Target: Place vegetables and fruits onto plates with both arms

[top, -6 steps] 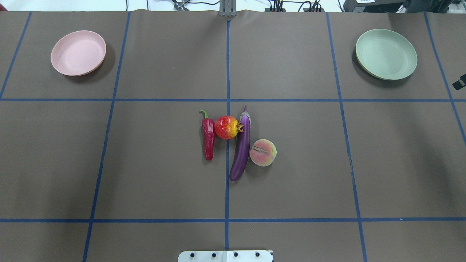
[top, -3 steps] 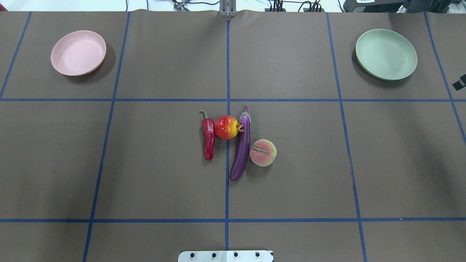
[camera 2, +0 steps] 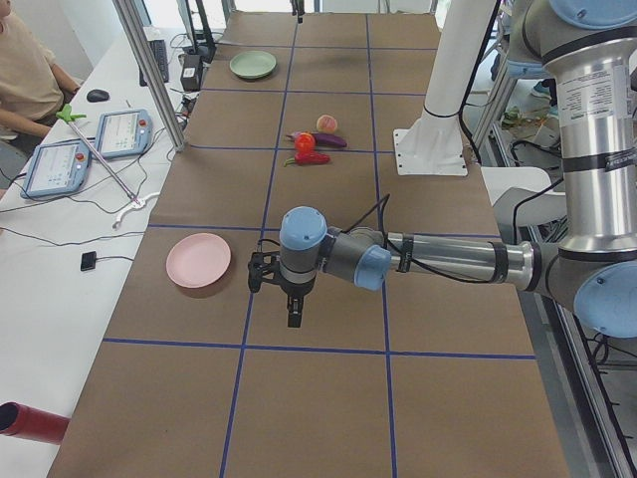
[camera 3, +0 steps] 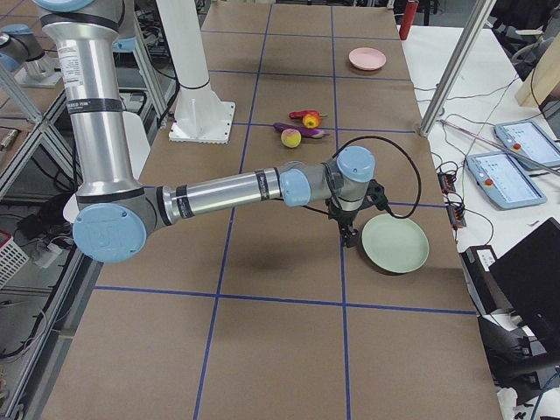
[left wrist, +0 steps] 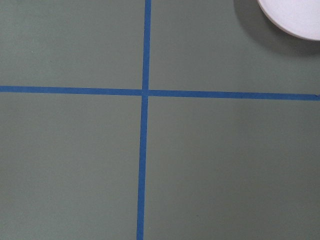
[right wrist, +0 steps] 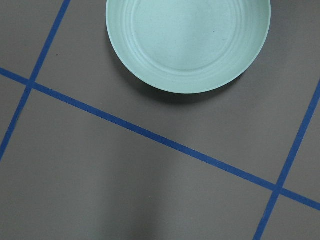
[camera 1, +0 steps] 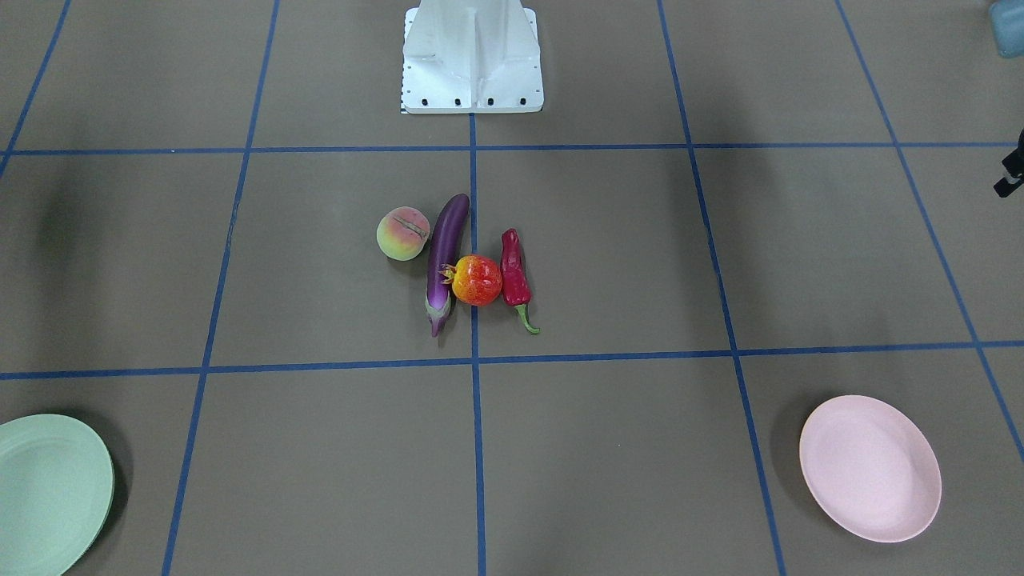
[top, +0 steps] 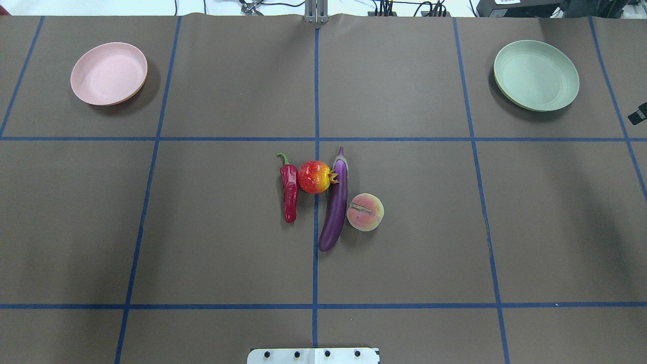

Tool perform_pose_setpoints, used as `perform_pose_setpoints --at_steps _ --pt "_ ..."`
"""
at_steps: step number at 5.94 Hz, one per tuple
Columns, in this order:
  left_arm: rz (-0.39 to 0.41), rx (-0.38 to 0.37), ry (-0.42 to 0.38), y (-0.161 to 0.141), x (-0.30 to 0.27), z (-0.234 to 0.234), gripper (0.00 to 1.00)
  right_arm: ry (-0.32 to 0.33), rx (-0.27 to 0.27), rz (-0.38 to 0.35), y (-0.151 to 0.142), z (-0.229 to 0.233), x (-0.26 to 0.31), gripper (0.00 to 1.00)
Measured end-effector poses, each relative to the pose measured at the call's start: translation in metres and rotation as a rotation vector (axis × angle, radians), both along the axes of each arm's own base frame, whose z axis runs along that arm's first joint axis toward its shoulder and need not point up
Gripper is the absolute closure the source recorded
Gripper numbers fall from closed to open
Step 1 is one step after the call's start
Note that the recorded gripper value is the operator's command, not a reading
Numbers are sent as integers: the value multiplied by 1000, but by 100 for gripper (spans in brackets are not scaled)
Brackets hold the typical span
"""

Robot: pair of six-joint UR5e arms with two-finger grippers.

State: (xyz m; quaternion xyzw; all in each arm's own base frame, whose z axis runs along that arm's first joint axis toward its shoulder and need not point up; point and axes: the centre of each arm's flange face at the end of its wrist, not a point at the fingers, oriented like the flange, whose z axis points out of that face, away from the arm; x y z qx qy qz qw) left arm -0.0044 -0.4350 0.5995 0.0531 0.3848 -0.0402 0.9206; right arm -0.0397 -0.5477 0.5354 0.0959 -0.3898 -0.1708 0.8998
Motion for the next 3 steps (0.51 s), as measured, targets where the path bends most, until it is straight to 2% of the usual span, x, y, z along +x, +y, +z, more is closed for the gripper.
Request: perform_pose_setpoints --at_steps 3 --pt "0 -2 -1 1 0 3 0 5 -19 0 2 10 0 0"
